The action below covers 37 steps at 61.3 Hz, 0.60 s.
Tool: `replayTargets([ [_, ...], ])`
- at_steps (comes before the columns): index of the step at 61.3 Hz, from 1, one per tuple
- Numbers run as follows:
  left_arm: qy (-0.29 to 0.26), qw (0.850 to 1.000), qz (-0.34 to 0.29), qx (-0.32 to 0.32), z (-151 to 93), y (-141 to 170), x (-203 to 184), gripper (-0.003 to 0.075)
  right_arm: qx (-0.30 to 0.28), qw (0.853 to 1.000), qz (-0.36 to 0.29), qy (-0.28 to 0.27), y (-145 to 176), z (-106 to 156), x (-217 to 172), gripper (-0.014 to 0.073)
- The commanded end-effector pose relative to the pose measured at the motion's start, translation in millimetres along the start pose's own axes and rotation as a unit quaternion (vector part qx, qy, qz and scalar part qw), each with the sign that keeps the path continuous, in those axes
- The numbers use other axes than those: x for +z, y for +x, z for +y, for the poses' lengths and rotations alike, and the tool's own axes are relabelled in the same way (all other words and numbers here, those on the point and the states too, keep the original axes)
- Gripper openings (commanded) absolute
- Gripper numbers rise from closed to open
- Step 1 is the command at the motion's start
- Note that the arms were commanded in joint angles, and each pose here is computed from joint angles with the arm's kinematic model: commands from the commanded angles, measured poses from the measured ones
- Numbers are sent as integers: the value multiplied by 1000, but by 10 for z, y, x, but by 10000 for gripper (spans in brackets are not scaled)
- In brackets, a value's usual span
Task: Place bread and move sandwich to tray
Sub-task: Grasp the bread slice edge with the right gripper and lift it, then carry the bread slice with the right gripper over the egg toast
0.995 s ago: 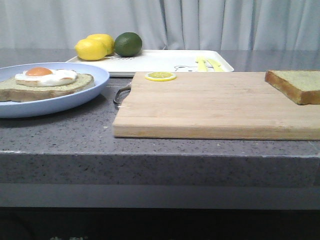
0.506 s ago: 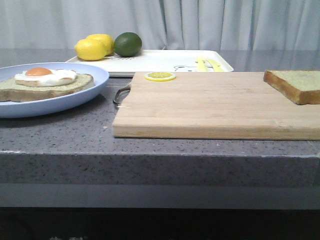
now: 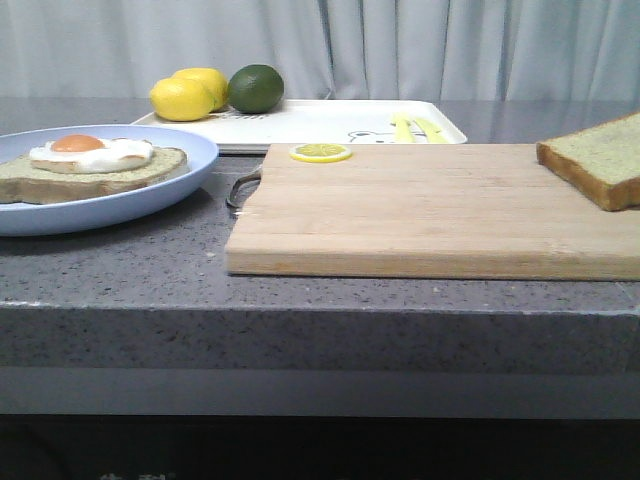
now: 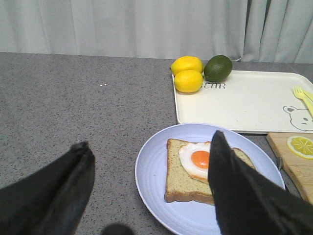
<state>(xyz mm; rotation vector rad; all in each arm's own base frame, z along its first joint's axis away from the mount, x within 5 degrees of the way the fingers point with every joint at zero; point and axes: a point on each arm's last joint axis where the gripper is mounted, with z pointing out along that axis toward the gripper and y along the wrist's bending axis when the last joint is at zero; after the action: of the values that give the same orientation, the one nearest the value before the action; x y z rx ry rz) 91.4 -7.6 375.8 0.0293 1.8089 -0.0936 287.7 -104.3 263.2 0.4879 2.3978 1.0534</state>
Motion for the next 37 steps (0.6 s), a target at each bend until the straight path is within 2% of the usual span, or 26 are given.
replayTargets([
  [1,6,999,-51,2,-16,-168,-30,489,-42,997,13,-65,119,402,-212,44],
  [10,6,999,-51,2,-16,-168,-30,489,-76,993,-15,-87,205,688,-331,-1],
  [20,6,999,-51,2,-16,-168,-30,489,-101,981,-38,-162,302,1090,-351,-1],
  [31,6,999,-51,2,-16,-168,-30,489,-119,958,-9,-260,473,1542,-181,-1],
  [37,6,999,-51,2,-16,-168,-30,489,-124,947,13,-296,604,1792,-3,-1],
])
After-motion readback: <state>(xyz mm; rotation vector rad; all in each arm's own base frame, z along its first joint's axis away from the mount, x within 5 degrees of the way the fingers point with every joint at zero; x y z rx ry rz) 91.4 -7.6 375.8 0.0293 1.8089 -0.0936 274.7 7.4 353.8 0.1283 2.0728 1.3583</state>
